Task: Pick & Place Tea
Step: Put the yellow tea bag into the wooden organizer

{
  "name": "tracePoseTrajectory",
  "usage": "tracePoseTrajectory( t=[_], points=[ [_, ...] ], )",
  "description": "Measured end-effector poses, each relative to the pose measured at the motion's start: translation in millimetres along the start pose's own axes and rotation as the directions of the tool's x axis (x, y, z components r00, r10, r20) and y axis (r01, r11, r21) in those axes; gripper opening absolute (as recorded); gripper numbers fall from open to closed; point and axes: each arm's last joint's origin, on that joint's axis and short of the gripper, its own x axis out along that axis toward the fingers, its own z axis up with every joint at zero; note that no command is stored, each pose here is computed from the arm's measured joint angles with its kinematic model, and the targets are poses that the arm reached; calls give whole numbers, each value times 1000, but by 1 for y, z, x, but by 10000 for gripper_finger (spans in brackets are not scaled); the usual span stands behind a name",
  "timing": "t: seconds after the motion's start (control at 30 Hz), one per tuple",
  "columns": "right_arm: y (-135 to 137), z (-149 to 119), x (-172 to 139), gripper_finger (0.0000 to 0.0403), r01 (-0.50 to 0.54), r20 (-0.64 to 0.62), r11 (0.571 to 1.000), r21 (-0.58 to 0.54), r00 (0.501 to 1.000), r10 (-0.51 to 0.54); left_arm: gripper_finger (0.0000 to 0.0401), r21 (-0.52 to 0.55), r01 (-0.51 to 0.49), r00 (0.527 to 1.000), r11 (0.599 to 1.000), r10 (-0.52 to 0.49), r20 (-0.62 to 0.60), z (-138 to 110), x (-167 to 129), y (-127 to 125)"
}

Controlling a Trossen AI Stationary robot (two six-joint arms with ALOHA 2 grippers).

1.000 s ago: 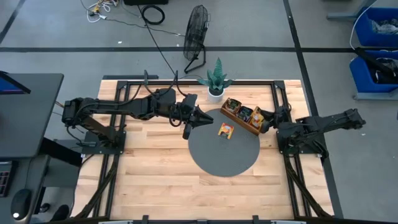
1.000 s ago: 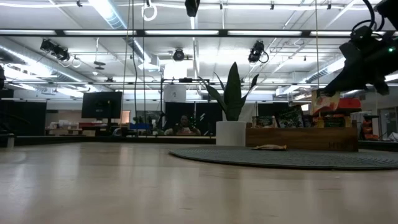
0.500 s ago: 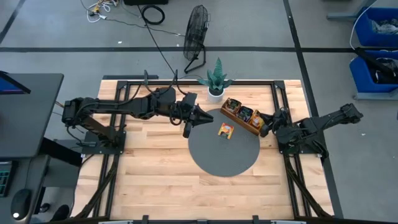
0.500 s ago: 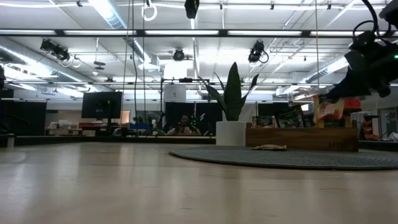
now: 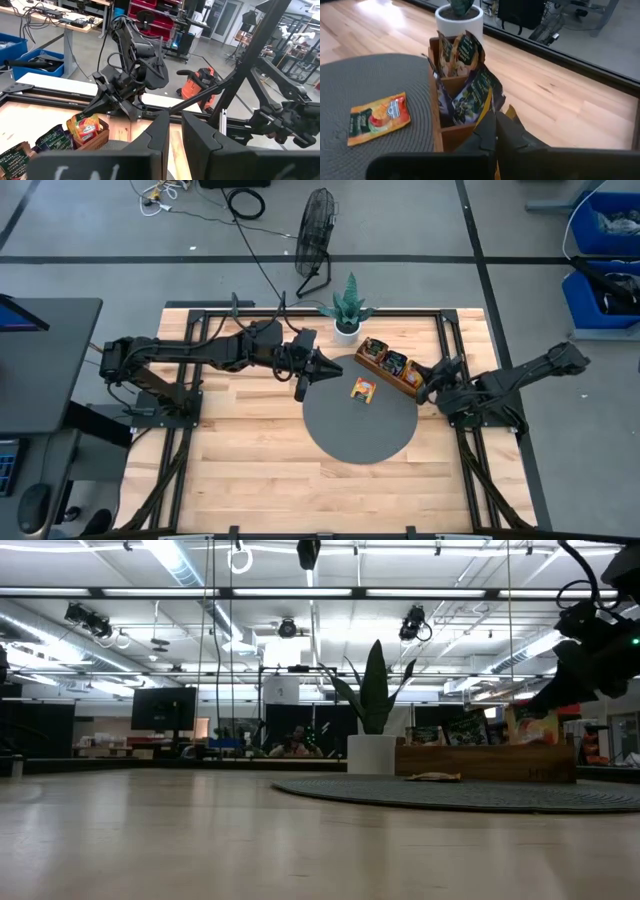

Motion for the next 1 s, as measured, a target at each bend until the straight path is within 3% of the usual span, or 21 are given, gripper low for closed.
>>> tracePoseTrajectory(
  t=[0.4,0.8,1.0],
  points=[
    [6,-6,5,11,7,-55,999,-41,998,-9,55,25,0,1000,1000,0,0,0,0,0],
    [7,-5,5,130,7,-50,999,-40,999,-9,55,25,10,1000,1000,-10,-5,0,0,0],
    [13,15,-2,173,-16,5,995,-95,1000,16,55,15,5,1000,1000,-5,-25,-2,0,0]
  ],
)
